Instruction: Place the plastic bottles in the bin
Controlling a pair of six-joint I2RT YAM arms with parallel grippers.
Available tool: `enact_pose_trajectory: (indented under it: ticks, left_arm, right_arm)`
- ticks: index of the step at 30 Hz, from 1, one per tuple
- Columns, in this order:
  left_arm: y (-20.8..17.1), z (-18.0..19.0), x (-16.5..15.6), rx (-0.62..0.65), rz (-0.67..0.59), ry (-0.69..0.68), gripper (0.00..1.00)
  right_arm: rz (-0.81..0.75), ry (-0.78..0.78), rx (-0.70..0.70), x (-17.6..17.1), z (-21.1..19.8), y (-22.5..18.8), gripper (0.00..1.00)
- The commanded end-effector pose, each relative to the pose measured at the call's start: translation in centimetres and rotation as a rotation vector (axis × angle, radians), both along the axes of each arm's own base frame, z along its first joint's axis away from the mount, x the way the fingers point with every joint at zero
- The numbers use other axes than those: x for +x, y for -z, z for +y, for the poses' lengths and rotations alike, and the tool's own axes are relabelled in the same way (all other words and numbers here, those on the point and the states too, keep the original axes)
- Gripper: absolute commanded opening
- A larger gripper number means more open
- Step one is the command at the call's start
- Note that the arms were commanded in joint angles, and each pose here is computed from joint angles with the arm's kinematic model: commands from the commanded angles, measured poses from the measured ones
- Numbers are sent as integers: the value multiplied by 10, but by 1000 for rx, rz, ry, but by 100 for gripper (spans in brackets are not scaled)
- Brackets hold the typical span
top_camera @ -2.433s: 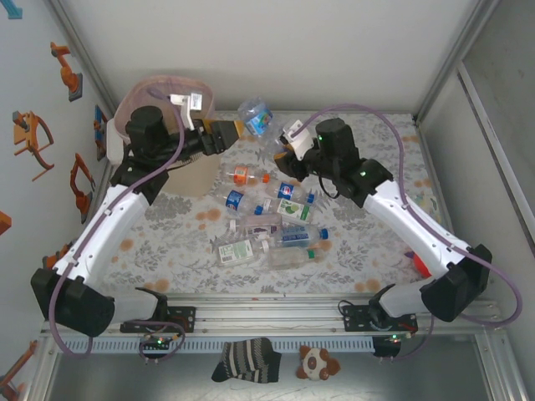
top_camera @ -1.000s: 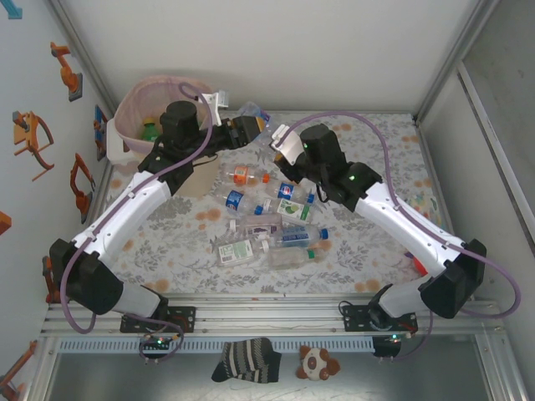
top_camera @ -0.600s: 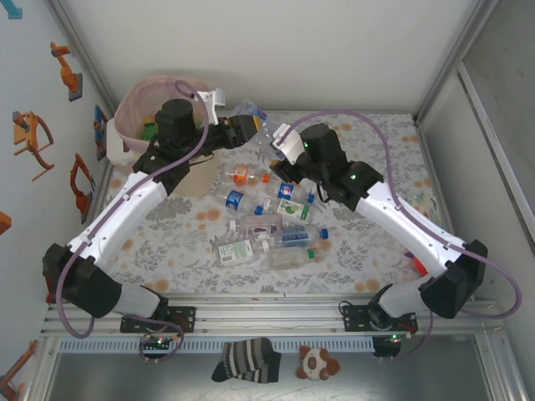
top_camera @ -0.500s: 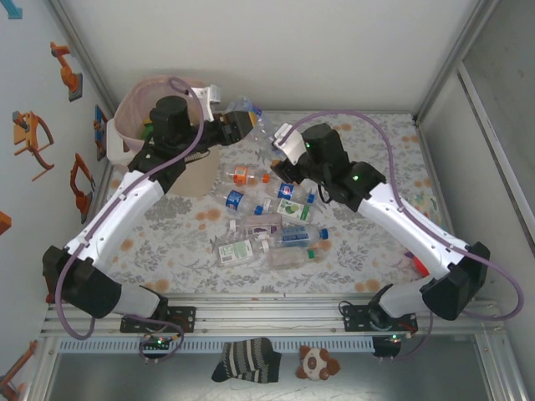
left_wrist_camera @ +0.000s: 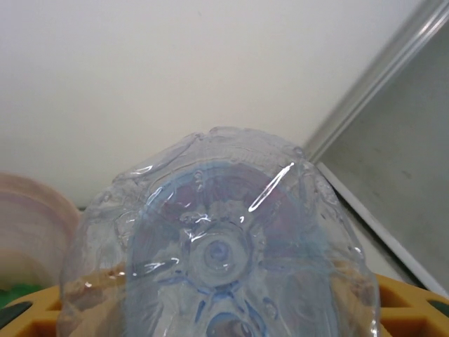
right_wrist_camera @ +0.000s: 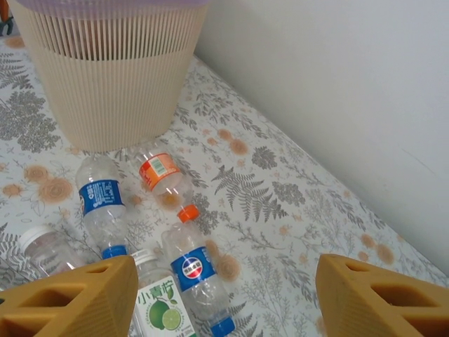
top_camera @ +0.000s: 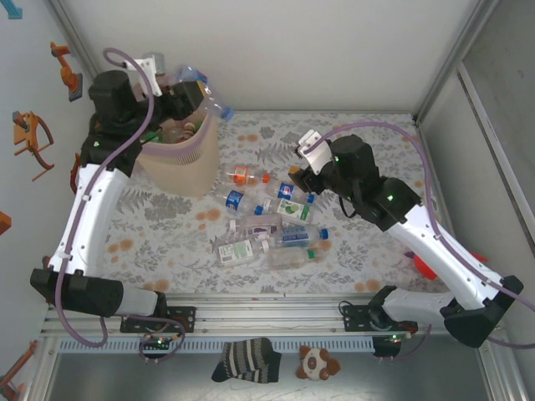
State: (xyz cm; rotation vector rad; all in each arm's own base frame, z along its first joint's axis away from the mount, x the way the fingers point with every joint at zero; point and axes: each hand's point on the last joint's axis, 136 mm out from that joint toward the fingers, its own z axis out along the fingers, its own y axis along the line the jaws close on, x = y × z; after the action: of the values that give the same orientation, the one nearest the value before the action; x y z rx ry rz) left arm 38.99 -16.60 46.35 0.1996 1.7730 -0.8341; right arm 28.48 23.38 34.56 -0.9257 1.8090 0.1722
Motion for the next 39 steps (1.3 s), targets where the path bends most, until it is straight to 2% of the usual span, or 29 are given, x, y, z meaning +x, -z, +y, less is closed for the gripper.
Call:
enact_pose_trajectory:
  ticks: [1,8,22,35,39]
  left_arm:
    - [9,26,5,143,4,-75,55]
    - [23,76,25,332,46,-236,56]
    - [80,128,27,615,311,-303,55]
    - [149,135,54,689,510,-248,55]
    - [170,131,59,694,559,-209,55]
  right_arm:
    - [20,24,-22,-5,-7,7,67]
    - [16,35,-37,-5,-10,7,67]
    - [64,17,-96,-1,2,19,66]
    - [77,-7,-240,-9,22,44,65]
    - [87,-6,-236,-10,28,48,65]
